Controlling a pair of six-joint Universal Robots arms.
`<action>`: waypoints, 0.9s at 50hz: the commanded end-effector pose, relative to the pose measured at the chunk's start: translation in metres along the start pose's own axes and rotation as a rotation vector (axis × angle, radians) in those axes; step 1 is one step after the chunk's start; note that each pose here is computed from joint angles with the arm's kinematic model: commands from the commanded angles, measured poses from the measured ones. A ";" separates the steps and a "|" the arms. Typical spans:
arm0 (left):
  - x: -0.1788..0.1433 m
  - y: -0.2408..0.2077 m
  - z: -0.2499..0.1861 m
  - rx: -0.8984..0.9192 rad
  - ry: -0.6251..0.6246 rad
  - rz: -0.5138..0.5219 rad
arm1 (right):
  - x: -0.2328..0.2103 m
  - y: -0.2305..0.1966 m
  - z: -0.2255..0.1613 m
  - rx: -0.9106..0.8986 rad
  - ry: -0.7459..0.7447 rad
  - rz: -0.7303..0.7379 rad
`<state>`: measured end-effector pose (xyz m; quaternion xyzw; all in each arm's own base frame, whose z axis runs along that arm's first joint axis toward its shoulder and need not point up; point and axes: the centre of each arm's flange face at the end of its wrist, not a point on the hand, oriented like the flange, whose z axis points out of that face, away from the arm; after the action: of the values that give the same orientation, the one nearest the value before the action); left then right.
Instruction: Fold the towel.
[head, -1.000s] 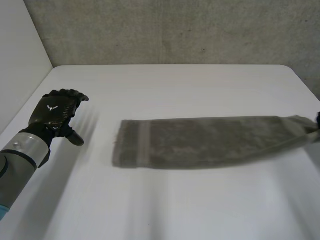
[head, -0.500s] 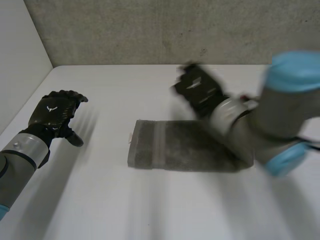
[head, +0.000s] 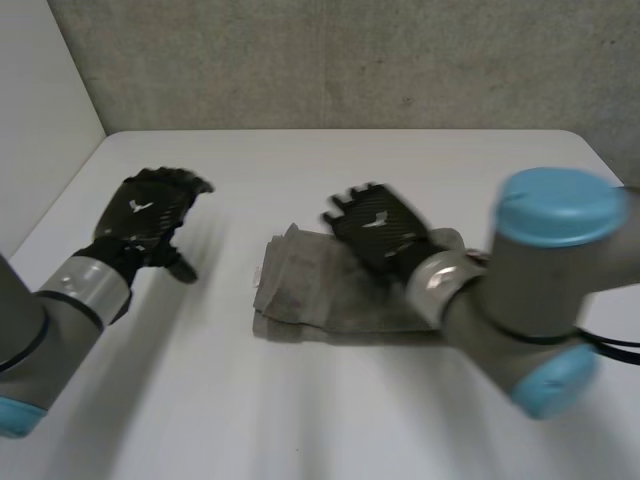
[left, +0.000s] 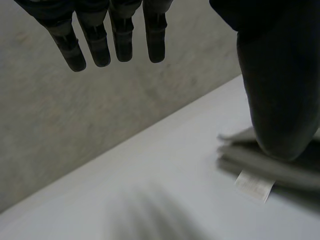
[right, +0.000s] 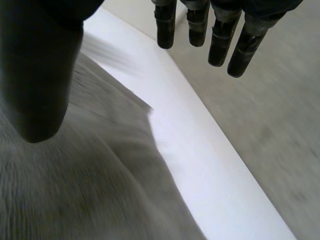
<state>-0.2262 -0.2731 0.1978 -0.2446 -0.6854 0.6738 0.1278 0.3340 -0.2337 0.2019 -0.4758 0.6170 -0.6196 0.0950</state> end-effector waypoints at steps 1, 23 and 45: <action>0.041 -0.027 0.002 0.088 0.123 -0.020 | 0.048 0.036 -0.041 -0.085 0.084 0.175; 0.095 0.021 0.018 -0.035 0.235 -0.045 | 0.051 0.129 -0.059 -0.207 0.042 0.371; 0.079 0.018 0.008 -0.053 0.170 -0.056 | 0.083 0.143 -0.082 -0.250 0.061 0.333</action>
<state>-0.3040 -0.2423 0.1512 -0.2984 -0.7011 0.6139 0.2061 0.1854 -0.2681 0.1239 -0.3391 0.7592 -0.5399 0.1308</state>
